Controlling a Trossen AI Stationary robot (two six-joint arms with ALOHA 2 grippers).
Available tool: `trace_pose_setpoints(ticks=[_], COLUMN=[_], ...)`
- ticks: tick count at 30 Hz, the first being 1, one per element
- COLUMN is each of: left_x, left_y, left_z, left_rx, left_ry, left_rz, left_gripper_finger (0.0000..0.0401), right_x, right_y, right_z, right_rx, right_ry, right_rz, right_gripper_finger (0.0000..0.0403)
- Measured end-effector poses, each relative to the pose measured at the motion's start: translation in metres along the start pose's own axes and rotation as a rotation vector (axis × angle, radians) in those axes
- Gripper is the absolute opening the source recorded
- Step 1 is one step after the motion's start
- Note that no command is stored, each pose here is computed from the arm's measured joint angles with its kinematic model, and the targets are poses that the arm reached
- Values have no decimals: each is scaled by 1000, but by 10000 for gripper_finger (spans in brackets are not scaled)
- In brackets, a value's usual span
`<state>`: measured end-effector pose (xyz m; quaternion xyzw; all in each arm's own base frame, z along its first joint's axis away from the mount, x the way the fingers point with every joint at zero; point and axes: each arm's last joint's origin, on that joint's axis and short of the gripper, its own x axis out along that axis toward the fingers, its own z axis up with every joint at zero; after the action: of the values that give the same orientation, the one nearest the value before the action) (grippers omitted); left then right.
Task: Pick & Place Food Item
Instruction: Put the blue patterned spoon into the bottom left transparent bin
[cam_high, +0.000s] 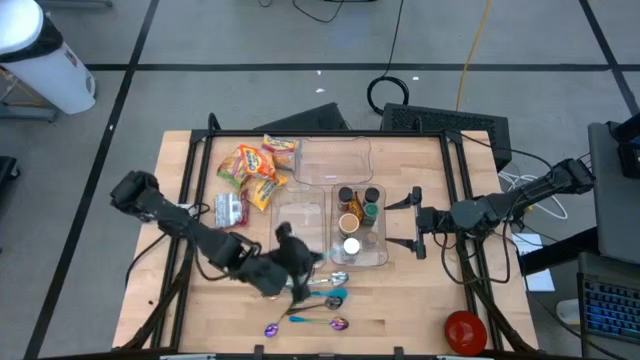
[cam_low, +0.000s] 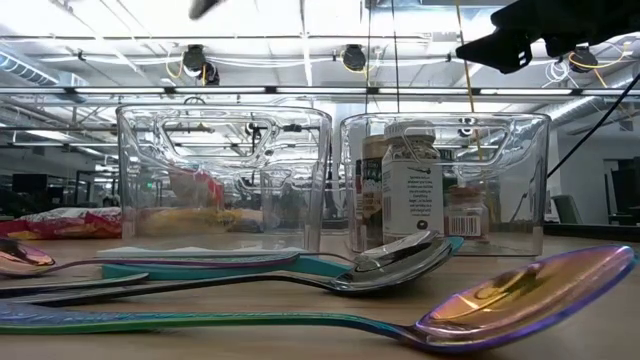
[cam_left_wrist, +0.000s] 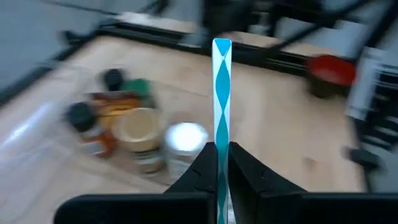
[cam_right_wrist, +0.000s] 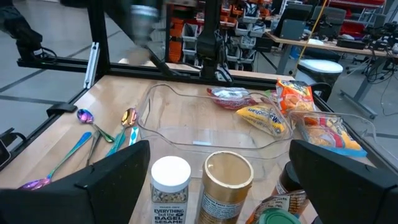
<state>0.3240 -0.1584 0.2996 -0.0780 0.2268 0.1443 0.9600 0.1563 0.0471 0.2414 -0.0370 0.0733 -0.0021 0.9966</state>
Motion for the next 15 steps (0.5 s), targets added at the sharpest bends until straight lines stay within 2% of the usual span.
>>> trace_pose_setpoints(ticks=[5, 8, 11, 15], left_x=[20, 34, 46, 56], left_y=[33, 50, 67, 84], left_z=[-6, -25, -43, -69], left_rx=[-180, -255, -380, -527], left_ry=[64, 60, 39, 30], left_rz=[193, 287, 351, 398], left_gripper_finger=[13, 13, 13, 15], right_x=[0, 0, 0, 0], right_y=[0, 0, 0, 0], right_z=[0, 0, 0, 1], right_rx=[1, 2, 2, 2], right_ry=[-2, -4, -5, -5], right_rz=[0, 0, 0, 0], right_gripper_finger=[380, 380, 380, 380])
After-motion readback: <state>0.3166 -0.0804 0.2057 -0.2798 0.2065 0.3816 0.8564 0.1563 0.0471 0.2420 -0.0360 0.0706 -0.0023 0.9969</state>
